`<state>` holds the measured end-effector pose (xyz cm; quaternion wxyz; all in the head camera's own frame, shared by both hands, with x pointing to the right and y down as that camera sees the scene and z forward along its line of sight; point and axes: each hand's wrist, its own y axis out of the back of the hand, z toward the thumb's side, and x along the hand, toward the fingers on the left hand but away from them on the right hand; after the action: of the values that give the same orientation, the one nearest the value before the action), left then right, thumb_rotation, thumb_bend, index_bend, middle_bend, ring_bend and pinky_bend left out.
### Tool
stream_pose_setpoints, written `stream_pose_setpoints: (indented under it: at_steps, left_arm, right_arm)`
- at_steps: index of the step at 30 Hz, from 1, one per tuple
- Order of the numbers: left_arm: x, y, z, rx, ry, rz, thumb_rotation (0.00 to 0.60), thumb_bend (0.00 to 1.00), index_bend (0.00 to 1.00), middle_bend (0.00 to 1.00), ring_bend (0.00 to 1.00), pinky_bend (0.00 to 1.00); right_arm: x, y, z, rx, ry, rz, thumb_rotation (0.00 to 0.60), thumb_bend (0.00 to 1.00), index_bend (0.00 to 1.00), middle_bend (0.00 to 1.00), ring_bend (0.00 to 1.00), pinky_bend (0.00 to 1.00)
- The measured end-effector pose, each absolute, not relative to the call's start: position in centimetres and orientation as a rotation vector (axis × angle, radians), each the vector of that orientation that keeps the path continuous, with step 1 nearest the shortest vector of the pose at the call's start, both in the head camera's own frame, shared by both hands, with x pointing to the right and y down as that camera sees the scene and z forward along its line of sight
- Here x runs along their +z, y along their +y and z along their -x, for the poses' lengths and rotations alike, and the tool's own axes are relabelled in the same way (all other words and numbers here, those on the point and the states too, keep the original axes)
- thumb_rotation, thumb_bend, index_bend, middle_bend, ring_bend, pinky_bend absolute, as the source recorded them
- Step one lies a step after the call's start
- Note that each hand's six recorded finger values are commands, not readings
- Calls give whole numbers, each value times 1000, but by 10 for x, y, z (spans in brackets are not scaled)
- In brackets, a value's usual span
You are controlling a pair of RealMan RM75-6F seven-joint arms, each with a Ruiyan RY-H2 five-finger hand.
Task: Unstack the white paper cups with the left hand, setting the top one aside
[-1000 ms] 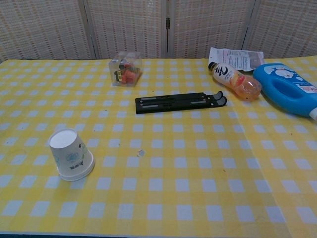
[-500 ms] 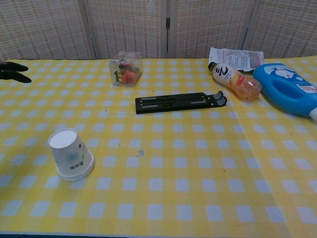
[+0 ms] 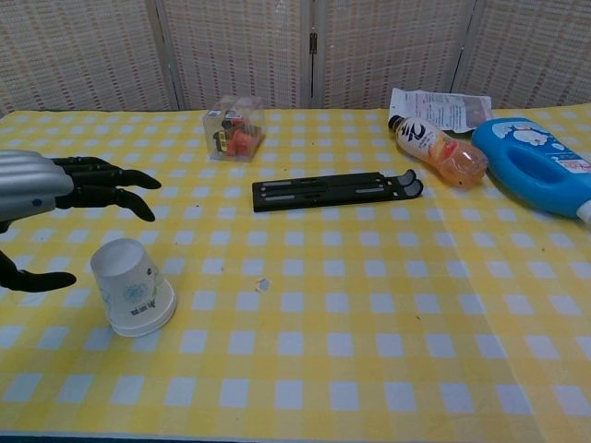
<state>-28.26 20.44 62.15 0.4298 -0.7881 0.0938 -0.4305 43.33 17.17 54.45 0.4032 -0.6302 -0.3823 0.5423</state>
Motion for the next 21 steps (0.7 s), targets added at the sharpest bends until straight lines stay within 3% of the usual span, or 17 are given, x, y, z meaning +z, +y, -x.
stream_pose_setpoints:
  at_steps: [21]
  left_arm:
    - [631,198,271,-1158,157,1976,600,412,248,52,49,3]
  right_arm:
    - [554,173,-442,1393,-977,1614,600,294,0,0,46,0]
